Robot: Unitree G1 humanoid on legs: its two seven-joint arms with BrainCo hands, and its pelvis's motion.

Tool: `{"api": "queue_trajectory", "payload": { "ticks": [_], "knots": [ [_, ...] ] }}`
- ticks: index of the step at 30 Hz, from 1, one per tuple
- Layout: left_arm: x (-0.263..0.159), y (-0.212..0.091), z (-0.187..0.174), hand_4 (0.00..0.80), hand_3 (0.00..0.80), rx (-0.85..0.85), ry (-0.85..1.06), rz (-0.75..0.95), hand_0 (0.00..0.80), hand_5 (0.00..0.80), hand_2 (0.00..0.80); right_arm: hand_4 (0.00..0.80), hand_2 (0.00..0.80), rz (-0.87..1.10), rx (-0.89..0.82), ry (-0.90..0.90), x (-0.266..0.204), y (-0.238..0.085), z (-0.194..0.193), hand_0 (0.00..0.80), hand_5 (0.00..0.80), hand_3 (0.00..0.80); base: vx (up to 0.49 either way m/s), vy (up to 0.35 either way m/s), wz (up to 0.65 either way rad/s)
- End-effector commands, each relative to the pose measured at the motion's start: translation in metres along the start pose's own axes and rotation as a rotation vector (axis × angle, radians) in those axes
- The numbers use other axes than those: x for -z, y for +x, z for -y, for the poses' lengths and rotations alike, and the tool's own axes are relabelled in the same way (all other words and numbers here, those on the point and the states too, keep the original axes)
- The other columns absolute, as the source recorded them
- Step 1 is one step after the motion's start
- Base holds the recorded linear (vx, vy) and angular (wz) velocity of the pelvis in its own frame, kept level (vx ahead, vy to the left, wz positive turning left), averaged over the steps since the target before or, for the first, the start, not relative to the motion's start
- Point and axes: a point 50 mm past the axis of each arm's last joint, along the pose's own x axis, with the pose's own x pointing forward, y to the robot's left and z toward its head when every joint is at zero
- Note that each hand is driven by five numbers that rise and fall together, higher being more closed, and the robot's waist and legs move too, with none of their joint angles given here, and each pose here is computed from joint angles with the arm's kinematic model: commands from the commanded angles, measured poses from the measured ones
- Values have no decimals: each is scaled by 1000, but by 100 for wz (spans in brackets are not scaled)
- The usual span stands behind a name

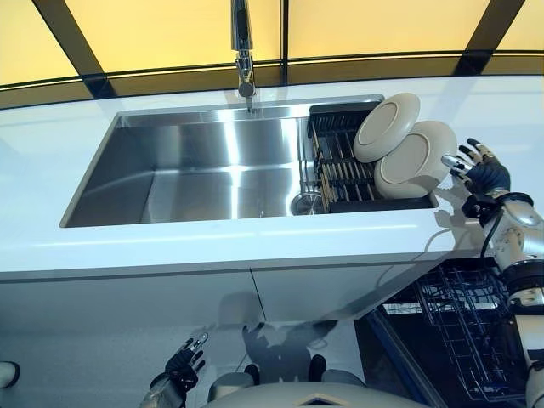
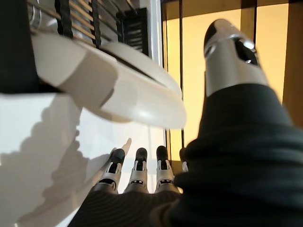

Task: Take plates into dishwasher

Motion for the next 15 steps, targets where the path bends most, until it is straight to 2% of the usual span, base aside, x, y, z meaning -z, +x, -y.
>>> {"api": "queue_trajectory", "payload": {
  "ticks": [1, 15],
  "knots": [
    [-15, 2, -4, 0, 0, -10, 35, 42, 0, 0, 0, 0, 0, 94, -71, 52, -26, 12, -21, 0, 0, 0, 0, 0, 0],
    [-16, 3, -4, 0, 0, -12, 36, 50, 0, 0, 0, 0, 0, 27, -112, 64, -20, 18, -36, 0, 0, 0, 0, 0, 0]
  ]
}}
